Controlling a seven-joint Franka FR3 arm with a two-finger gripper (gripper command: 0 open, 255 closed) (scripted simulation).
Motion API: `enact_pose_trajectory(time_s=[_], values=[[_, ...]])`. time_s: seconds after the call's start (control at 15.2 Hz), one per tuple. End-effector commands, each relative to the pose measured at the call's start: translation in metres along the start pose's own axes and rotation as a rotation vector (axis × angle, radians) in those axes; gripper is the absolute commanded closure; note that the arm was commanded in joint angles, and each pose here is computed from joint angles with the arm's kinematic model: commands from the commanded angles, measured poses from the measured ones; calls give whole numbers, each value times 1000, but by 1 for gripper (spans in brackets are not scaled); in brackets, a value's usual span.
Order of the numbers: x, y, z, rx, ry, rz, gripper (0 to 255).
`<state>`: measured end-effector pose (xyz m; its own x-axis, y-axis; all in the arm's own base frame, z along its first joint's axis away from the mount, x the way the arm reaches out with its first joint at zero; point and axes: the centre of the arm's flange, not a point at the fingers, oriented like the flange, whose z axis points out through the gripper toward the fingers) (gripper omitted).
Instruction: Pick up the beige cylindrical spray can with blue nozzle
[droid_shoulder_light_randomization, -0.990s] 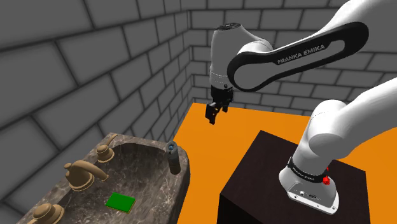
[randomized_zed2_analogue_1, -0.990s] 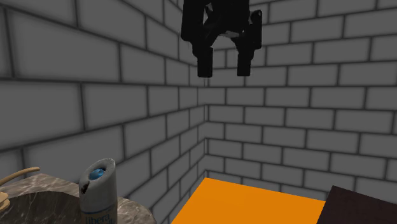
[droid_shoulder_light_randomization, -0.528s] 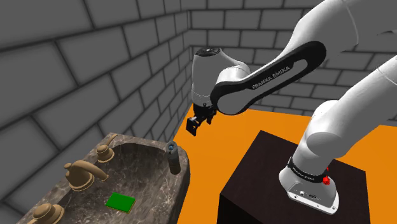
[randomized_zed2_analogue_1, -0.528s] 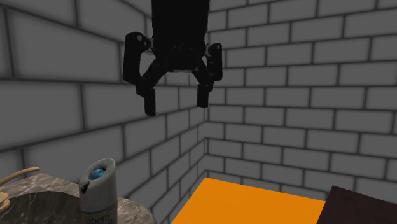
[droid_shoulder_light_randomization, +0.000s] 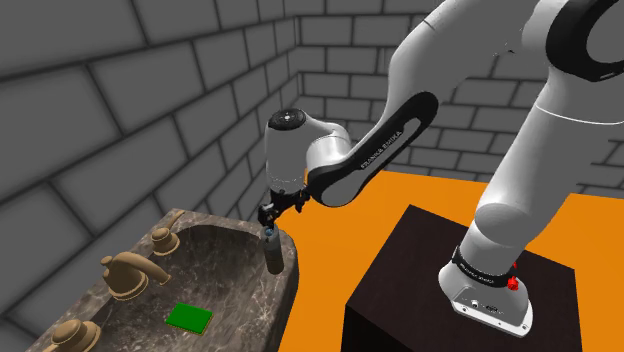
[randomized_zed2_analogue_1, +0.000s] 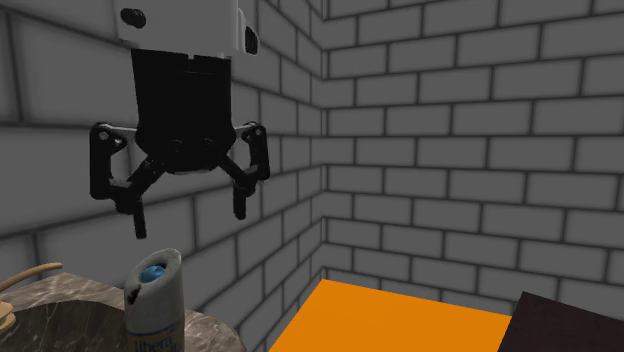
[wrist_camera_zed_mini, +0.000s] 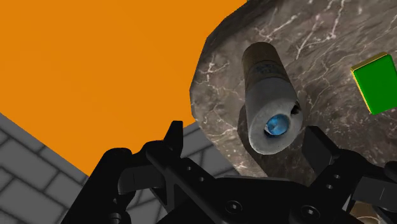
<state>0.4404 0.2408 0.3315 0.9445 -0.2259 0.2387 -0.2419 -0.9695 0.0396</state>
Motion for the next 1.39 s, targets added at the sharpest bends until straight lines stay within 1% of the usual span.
enact_pose_trajectory(time_s=[0.0,0.13,0.2,0.66,0.79,0.86,1.32], values=[[10,-17,17,1,25,30,0],[20,-35,32,0,45,57,0],[22,-39,34,0,49,62,0],[12,-40,73,0,49,62,0],[12,-40,73,0,49,62,0],[12,-40,73,0,49,62,255],[12,-40,73,0,49,62,255]])
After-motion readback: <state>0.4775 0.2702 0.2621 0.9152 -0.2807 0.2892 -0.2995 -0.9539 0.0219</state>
